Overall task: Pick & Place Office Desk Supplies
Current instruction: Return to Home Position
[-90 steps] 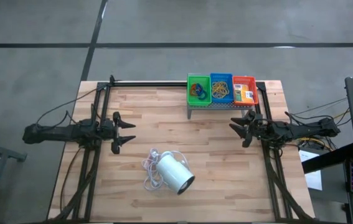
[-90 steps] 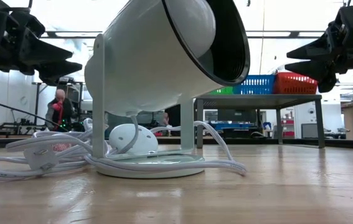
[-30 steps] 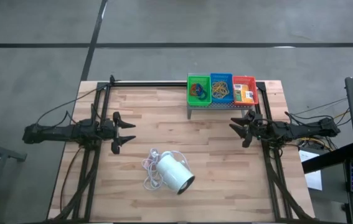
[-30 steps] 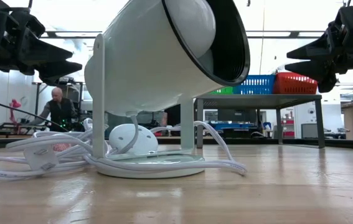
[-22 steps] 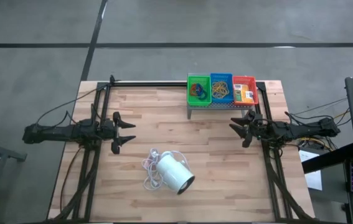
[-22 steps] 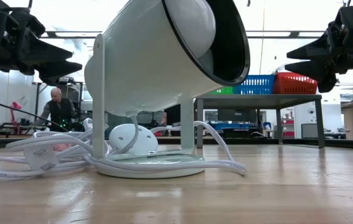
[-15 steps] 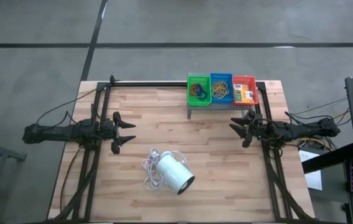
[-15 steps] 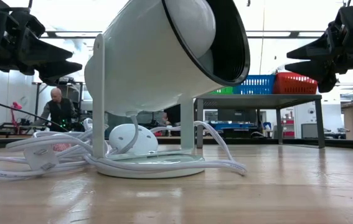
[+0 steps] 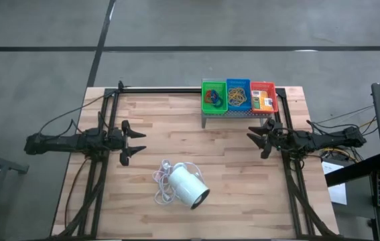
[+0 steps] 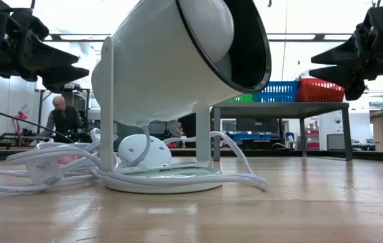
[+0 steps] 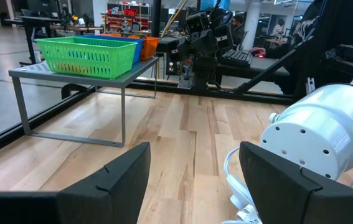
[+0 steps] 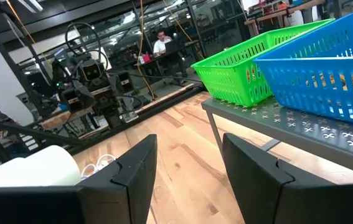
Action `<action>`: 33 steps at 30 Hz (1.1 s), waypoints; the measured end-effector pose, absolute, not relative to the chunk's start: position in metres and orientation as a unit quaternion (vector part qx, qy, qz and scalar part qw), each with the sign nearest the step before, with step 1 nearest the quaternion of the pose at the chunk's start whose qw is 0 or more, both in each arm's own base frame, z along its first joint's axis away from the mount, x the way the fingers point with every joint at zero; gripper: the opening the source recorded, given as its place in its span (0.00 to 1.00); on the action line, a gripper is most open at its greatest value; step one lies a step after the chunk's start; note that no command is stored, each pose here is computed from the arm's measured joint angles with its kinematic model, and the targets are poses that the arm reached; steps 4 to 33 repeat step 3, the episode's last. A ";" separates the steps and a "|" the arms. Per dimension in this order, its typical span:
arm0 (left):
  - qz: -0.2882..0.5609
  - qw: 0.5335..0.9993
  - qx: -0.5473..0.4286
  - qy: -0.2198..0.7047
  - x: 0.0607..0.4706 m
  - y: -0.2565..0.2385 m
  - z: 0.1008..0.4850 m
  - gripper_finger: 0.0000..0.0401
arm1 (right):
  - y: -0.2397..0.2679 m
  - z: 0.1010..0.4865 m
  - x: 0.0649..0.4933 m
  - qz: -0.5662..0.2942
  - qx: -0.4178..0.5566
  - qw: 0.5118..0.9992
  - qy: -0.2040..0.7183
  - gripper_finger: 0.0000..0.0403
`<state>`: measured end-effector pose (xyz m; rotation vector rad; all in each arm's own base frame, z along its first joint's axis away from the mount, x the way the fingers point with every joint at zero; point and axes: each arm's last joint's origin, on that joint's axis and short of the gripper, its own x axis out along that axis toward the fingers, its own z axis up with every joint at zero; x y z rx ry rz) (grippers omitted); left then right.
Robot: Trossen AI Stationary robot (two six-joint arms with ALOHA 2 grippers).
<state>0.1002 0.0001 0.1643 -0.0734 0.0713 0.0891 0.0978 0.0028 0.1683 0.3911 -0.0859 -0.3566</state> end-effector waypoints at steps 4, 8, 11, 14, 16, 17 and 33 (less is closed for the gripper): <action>0.045 0.998 -0.037 0.036 0.100 0.000 0.164 0.63 | 0.003 0.168 0.098 -0.176 0.193 0.964 -0.042 0.45; 0.045 0.998 -0.037 0.036 0.100 0.000 0.164 0.63 | 0.003 0.168 0.098 -0.176 0.193 0.964 -0.042 0.45; 0.045 0.998 -0.037 0.036 0.100 0.000 0.164 0.63 | 0.003 0.168 0.098 -0.176 0.193 0.964 -0.042 0.45; 0.045 0.998 -0.037 0.036 0.100 0.000 0.164 0.63 | 0.003 0.168 0.098 -0.176 0.193 0.964 -0.042 0.45; 0.045 0.998 -0.037 0.036 0.100 0.000 0.164 0.63 | 0.003 0.168 0.098 -0.176 0.193 0.964 -0.042 0.45; 0.045 0.998 -0.037 0.036 0.100 0.000 0.164 0.63 | 0.003 0.168 0.098 -0.176 0.193 0.964 -0.042 0.45; 0.045 0.998 -0.037 0.036 0.100 0.000 0.164 0.63 | 0.003 0.168 0.098 -0.176 0.193 0.964 -0.042 0.45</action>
